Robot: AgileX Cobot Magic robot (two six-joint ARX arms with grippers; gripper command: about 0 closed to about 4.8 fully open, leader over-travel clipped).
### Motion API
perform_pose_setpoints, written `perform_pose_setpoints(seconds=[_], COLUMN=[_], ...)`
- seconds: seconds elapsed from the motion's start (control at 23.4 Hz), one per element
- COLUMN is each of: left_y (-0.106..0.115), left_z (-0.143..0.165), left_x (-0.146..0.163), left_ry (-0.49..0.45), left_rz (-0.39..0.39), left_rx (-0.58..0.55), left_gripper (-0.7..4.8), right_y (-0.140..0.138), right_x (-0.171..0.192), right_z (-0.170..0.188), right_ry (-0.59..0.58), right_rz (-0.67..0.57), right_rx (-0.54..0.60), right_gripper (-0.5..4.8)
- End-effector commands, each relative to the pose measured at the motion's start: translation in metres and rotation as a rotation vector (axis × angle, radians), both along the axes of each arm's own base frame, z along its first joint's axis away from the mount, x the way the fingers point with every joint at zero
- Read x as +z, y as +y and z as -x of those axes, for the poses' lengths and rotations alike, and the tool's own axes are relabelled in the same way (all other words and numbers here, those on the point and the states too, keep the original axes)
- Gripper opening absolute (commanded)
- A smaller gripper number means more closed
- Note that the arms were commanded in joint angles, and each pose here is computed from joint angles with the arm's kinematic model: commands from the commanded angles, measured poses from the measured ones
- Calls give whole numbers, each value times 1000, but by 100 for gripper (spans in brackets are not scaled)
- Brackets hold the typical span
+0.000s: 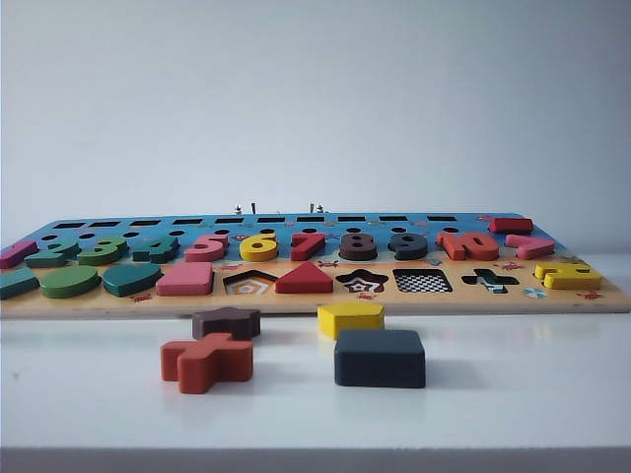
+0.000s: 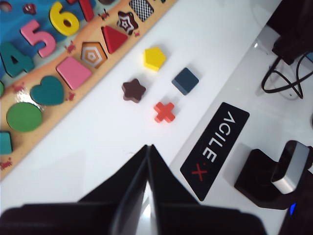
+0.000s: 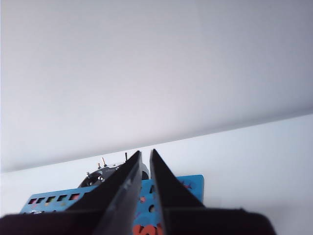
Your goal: Insert the cube into the slot.
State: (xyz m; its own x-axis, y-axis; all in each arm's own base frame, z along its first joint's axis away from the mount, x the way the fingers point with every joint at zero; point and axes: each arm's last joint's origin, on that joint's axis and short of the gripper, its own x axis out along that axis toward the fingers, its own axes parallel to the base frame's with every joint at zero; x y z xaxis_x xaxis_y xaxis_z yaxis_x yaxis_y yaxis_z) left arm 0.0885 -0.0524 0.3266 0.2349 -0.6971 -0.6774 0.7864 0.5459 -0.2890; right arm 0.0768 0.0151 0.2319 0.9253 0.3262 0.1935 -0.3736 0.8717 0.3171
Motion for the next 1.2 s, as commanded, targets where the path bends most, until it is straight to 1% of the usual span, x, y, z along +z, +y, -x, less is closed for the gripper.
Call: perform_pose_setpoints(seconds=[0.04,0.3,0.34,0.38,0.56,0.6,0.68,0.77,0.81,0.9,1.07,1.2], left_y=[-1,-1,-1,-1,-2,-3,-3,-3,-3,-3,-3,-3], left_z=[-3,-3,-3,-3,-5,-6,-7,-8,-8,-8,-8,-8], left_x=[3,3,3,3,5,6,6,7,7,7,7,7], left_ry=[-41,-46,-50,-53,-81,-99,-116,-121,-122,-121,-121,-122], left_rz=[17,15,14,14,22,29,33,35,35,35,35,35], left_rx=[-7,-12,-15,-15,-13,-13,-16,-15,-15,-15,-15,-16], left_gripper=[20,20,20,20,20,20,20,20,20,20,20,20], right_y=[0,2,3,4,6,7,8,10,11,15,23,31], right_x=[23,45,47,52,66,76,90,102,106,116,122,119], right_z=[13,28,29,31,32,32,30,24,20,4,-22,-37], right_ry=[-32,-11,-9,-12,-44,-63,-87,-52,-15,81,209,270], right_rz=[54,195,219,257,317,338,371,387,395,468,528,560], right_rx=[59,170,194,244,327,345,382,441,467,527,615,673], right_gripper=[86,119,127,138,203,236,253,253,253,253,252,252])
